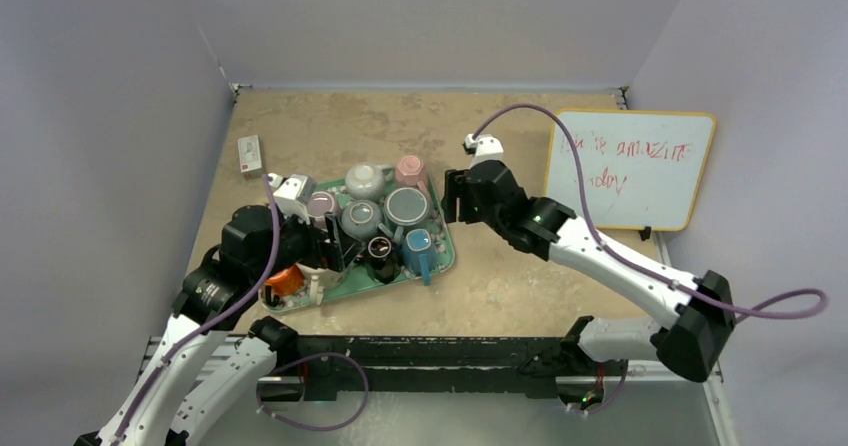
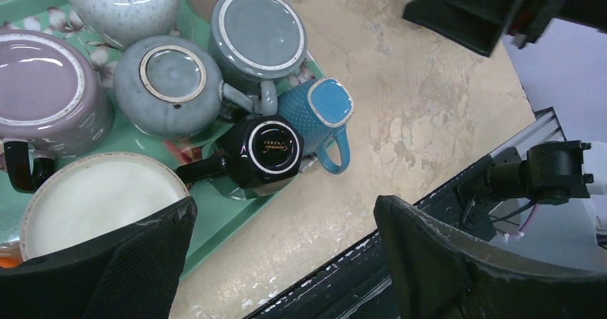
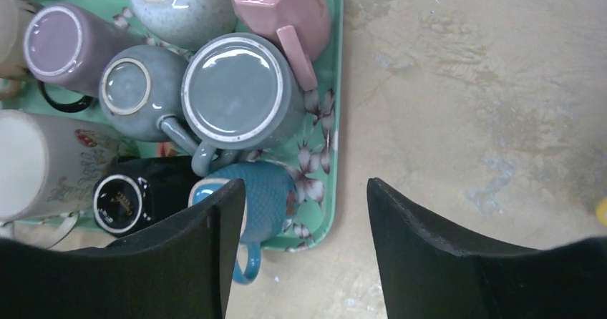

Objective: Turn the mug right side up
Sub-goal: Turn over the cup on the tray.

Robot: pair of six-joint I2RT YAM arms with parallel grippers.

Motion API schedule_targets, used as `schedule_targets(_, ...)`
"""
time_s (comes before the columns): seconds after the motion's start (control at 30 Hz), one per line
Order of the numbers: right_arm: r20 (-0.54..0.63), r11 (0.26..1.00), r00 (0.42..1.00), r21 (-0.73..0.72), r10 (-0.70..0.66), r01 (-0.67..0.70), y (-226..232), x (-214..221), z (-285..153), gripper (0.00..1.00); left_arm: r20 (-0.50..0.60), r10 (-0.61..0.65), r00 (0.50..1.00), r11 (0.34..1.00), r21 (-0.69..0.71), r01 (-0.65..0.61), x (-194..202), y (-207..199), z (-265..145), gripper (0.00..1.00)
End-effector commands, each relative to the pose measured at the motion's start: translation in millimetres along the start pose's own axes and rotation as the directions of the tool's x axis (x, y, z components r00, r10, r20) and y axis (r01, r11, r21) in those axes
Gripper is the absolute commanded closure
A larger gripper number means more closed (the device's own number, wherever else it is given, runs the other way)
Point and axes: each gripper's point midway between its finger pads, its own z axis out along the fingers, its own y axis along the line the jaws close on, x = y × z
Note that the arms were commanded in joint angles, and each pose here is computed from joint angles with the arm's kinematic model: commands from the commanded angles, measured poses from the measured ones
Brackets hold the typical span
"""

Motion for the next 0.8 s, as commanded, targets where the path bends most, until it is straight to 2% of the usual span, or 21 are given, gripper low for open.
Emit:
schedule_targets(0.0, 0.096, 0.998, 0.994, -0.008, -0.058, 0.059, 14.4, -31.9, 15.5, 0.38, 0.052, 0.015, 0.999, 1.000, 0.007, -0.016, -11.6, -3.4, -3.3, 0.06)
schedule_targets(0.17, 0.122, 0.991, 0.985, -0.044, -0.123, 0.129, 30.3, -38.4, 45.8, 0.45, 0.041, 0.014, 0.999, 1.000, 0.003, -0.014, -10.5, -2.6, -1.6, 0.06)
schedule_targets(0.47, 0.041, 0.982, 0.984, -0.066, -0.172, 0.174, 35.9, -40.9, 107.0, 0.50, 0.040, 0.010, 0.999, 1.000, 0.017, -0.010, -9.5, -4.8, -1.8, 0.07)
schedule_targets(0.77, -0.032, 0.977, 0.981, -0.102, -0.189, 0.185, 28.2, -27.7, 137.9, 0.55, 0.042, 0.007, 0.999, 1.000, 0.015, -0.007, -9.3, -4.6, -2.2, 0.07)
